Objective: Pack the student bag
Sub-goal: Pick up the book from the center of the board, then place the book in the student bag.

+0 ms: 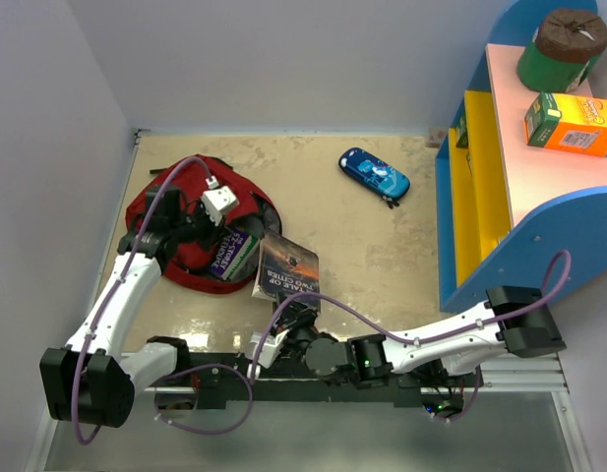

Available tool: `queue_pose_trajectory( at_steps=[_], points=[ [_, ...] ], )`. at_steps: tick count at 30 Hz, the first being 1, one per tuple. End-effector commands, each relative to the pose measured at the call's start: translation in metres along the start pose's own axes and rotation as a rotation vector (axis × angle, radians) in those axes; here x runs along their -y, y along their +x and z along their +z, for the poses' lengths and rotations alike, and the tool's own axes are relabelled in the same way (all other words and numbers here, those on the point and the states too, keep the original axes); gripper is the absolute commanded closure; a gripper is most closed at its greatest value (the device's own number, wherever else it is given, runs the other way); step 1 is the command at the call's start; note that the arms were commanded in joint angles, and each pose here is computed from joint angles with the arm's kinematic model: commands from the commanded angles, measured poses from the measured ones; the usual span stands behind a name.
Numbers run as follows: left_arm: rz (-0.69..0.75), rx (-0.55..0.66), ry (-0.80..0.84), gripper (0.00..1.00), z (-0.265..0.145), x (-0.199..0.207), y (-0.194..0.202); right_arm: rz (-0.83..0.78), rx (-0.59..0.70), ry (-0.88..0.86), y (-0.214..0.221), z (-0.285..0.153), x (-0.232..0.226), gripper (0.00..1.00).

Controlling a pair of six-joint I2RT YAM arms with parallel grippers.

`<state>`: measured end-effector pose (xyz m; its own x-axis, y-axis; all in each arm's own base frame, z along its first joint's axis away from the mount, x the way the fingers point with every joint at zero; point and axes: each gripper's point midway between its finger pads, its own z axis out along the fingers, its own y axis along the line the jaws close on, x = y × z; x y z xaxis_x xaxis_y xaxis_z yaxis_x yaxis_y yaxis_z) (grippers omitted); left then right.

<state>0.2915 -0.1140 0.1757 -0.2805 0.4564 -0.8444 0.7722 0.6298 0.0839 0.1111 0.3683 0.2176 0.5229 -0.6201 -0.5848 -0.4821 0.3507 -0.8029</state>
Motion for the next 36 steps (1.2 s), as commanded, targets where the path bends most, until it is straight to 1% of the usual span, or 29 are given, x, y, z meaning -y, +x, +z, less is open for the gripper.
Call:
queue_pose_trajectory(
  at_steps=[1, 3, 7, 8, 10, 14, 19, 23, 24, 27, 28, 29, 31, 32, 33, 34, 35, 36],
  points=[
    [0.052, 0.102, 0.021, 1.0, -0.012, 0.001, -0.041, 0.046, 0.044, 0.144, -0.022, -0.009, 0.041, 1.0],
    [0.06, 0.11, 0.034, 1.0, -0.016, 0.003, -0.048, 0.018, 0.043, 0.174, -0.023, -0.011, 0.047, 1.0],
    [0.103, 0.146, 0.082, 1.0, -0.025, 0.01, -0.066, -0.01, 0.1, 0.181, -0.039, -0.01, 0.055, 1.0],
    [0.097, 0.138, 0.11, 1.0, -0.027, 0.016, -0.066, -0.047, 0.109, 0.181, -0.042, -0.009, 0.056, 1.0],
    [0.122, 0.158, 0.155, 1.0, -0.031, 0.021, -0.076, -0.054, 0.149, 0.189, -0.052, -0.008, 0.057, 1.0],
    [0.122, 0.154, 0.19, 1.0, -0.034, 0.028, -0.077, -0.102, 0.187, 0.162, -0.064, 0.001, 0.05, 1.0],
    [0.128, 0.158, 0.228, 1.0, -0.037, 0.038, -0.073, -0.112, 0.249, 0.126, -0.074, 0.014, 0.036, 1.0],
    [0.147, 0.153, 0.264, 1.0, -0.042, 0.047, -0.07, -0.131, 0.296, 0.107, -0.08, 0.03, 0.027, 1.0],
    [0.147, 0.154, 0.277, 1.0, -0.042, 0.049, -0.07, -0.149, 0.301, 0.091, -0.08, 0.036, 0.018, 1.0],
    [0.151, 0.142, 0.295, 1.0, -0.044, 0.053, -0.066, -0.153, 0.344, 0.092, -0.084, 0.054, 0.016, 1.0],
    [0.152, 0.137, 0.3, 1.0, -0.044, 0.054, -0.065, -0.162, 0.344, 0.069, -0.081, 0.063, 0.005, 1.0],
    [0.156, 0.134, 0.302, 1.0, -0.045, 0.056, -0.064, -0.165, 0.369, 0.057, -0.083, 0.072, 0.006, 1.0],
    [0.155, 0.124, 0.302, 1.0, -0.045, 0.056, -0.061, -0.185, 0.362, 0.011, -0.074, 0.088, -0.011, 1.0],
    [0.154, 0.119, 0.298, 1.0, -0.045, 0.055, -0.06, -0.152, 0.35, 0.005, -0.069, 0.099, -0.009, 1.0],
    [0.157, 0.114, 0.293, 1.0, -0.044, 0.054, -0.059, -0.146, 0.348, -0.05, -0.065, 0.106, -0.021, 1.0],
    [0.156, 0.112, 0.288, 1.0, -0.044, 0.053, -0.058, -0.074, 0.323, -0.091, -0.057, 0.115, -0.031, 1.0],
    [0.153, 0.105, 0.284, 1.0, -0.043, 0.052, -0.057, -0.019, 0.308, -0.097, -0.057, 0.127, -0.022, 1.0],
    [0.151, 0.106, 0.283, 1.0, -0.043, 0.052, -0.056, -0.001, 0.288, -0.194, -0.052, 0.131, -0.039, 1.0]
  ],
)
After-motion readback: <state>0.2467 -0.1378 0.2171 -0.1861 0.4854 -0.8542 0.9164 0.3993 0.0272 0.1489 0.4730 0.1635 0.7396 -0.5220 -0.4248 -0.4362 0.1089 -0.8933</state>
